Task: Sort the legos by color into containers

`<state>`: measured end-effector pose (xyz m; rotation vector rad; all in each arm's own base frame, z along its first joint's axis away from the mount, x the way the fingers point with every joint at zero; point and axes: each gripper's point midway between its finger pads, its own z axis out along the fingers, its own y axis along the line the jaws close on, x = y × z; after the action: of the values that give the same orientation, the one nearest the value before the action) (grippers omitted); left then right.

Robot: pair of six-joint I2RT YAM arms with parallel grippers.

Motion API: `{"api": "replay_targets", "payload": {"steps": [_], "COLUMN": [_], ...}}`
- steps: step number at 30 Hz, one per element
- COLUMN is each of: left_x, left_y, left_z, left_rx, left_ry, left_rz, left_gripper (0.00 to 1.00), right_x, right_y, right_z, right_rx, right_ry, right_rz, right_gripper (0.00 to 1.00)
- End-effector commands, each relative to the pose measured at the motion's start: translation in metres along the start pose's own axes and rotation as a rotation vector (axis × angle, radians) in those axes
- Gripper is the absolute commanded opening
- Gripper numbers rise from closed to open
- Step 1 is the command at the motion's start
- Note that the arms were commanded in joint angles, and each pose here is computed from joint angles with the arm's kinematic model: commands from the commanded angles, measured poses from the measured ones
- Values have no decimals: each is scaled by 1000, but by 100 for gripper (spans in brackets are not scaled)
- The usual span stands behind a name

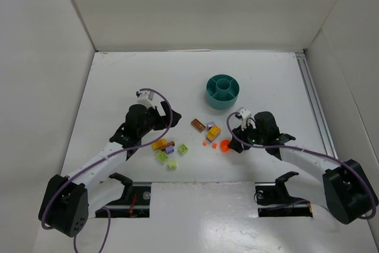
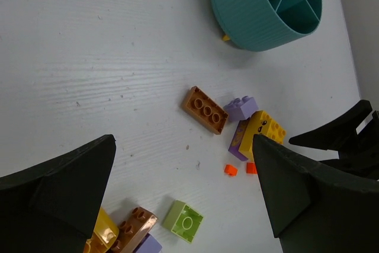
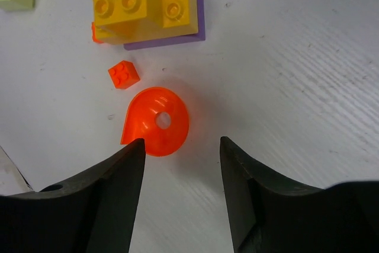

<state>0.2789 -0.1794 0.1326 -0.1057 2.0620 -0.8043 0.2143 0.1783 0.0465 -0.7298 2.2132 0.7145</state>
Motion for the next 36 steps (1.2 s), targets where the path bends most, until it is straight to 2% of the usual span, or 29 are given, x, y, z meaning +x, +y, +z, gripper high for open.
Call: {"api": "replay_targets", "payload": {"steps": [1,9,15,17,20,23,24,25,27,28,30,33,36], "left_x": [-18,-16,-13,-11,-11,-13,-13,-11,-11,-11,-11,-11,-9], "left_y": [-12,-18,-16,-19,-19,-20,-20,-18,-18,-18,-18,-18,-16], "left_z": [4,6,9,9,9,9,9,8,8,8,8,8,10], "left_rx": [4,-13,-31,-23,-23,-23,-23,-29,-29,-29,-29,-29,-35], "left_ry": [-46,-45,-35,-29,-29,-29,-29,-22,-22,-22,-22,-22,-13], "left_rz": [34,49,61,66,66,75,75,74,74,74,74,74,74], "left_gripper": [100,100,100,100,100,100,100,100,100,100,100,100,100], "right_x": [-9,-5,2,-1,-13,-50,-45,-69,-80,-111,-121,-167,-199], "right_y": [7,10,14,15,21,23,20,16,1,-3,-29,-59,-72], "right_z": [7,25,29,28,21,8,8,-1,-11,-25,-41,-81,-93], "right_rx": [-55,-116,-146,-147,-169,-153,-136,-105,-8,41,221,463,564], "right_ry": [-39,-45,-52,-61,-104,-185,-166,-217,-205,-257,-220,-286,-300], "right_rz": [10,51,77,72,46,-23,-23,-56,-67,-127,-123,-133,-157], "right_gripper": [58,49,20,0,0,0,0,0,0,0,0,0,0]}}
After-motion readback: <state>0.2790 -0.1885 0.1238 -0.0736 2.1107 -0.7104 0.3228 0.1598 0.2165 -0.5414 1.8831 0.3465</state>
